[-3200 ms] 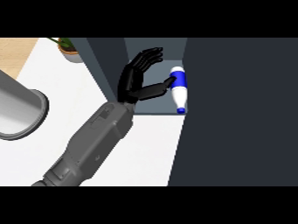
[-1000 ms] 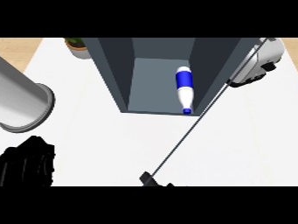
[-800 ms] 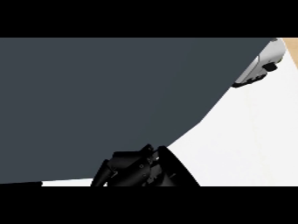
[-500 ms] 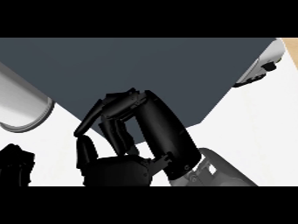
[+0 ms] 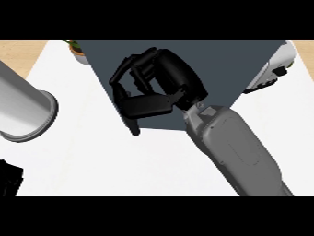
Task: Pick up the bottled water, place it into the cabinet and close the cabinet
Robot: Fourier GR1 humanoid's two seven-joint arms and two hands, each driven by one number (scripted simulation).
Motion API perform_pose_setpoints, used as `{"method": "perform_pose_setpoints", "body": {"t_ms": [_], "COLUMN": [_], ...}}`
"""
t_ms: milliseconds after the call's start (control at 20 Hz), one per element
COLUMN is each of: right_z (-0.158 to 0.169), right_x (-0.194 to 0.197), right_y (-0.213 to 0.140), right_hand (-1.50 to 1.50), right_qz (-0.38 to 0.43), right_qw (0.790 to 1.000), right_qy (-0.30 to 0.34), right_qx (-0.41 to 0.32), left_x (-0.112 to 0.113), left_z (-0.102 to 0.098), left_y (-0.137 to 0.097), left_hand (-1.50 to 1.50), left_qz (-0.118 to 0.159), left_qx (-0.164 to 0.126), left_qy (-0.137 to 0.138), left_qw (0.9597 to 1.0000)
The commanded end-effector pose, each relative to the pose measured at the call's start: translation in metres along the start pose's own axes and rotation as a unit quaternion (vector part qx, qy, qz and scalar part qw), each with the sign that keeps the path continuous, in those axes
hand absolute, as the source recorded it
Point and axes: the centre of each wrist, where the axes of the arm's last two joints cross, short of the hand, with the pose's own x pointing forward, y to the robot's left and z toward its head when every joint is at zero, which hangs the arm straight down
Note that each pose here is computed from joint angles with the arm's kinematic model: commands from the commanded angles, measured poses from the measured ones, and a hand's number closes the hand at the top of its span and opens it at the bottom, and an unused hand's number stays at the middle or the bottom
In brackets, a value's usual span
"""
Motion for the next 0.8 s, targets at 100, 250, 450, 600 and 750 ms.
{"method": "perform_pose_setpoints", "body": {"t_ms": [100, 250, 450, 600, 750], "right_z": [-0.020, -0.010, -0.009, -0.004, -0.006], "right_x": [-0.019, -0.023, -0.027, -0.032, -0.037], "right_y": [-0.061, -0.083, -0.090, -0.098, -0.092], "right_hand": [1.50, 1.50, 1.50, 1.50, 1.50], "right_qz": [0.004, 0.008, 0.012, 0.021, 0.016], "right_qw": [0.998, 0.998, 0.998, 0.998, 0.998], "right_qy": [0.027, 0.021, 0.020, 0.021, 0.019], "right_qx": [-0.062, -0.061, -0.057, -0.058, -0.050], "left_x": [0.000, 0.007, 0.001, 0.005, 0.006], "left_z": [0.004, 0.002, -0.006, -0.008, -0.013], "left_y": [-0.002, 0.008, -0.007, -0.004, 0.003], "left_hand": [1.50, 1.50, 1.50, 1.50, 1.50], "left_qz": [0.015, 0.003, 0.008, 0.008, 0.000], "left_qx": [-0.012, -0.011, -0.028, -0.022, -0.019], "left_qy": [0.006, 0.003, -0.002, -0.004, -0.008], "left_qw": [0.9998, 0.9999, 0.9996, 0.9997, 0.9998]}}
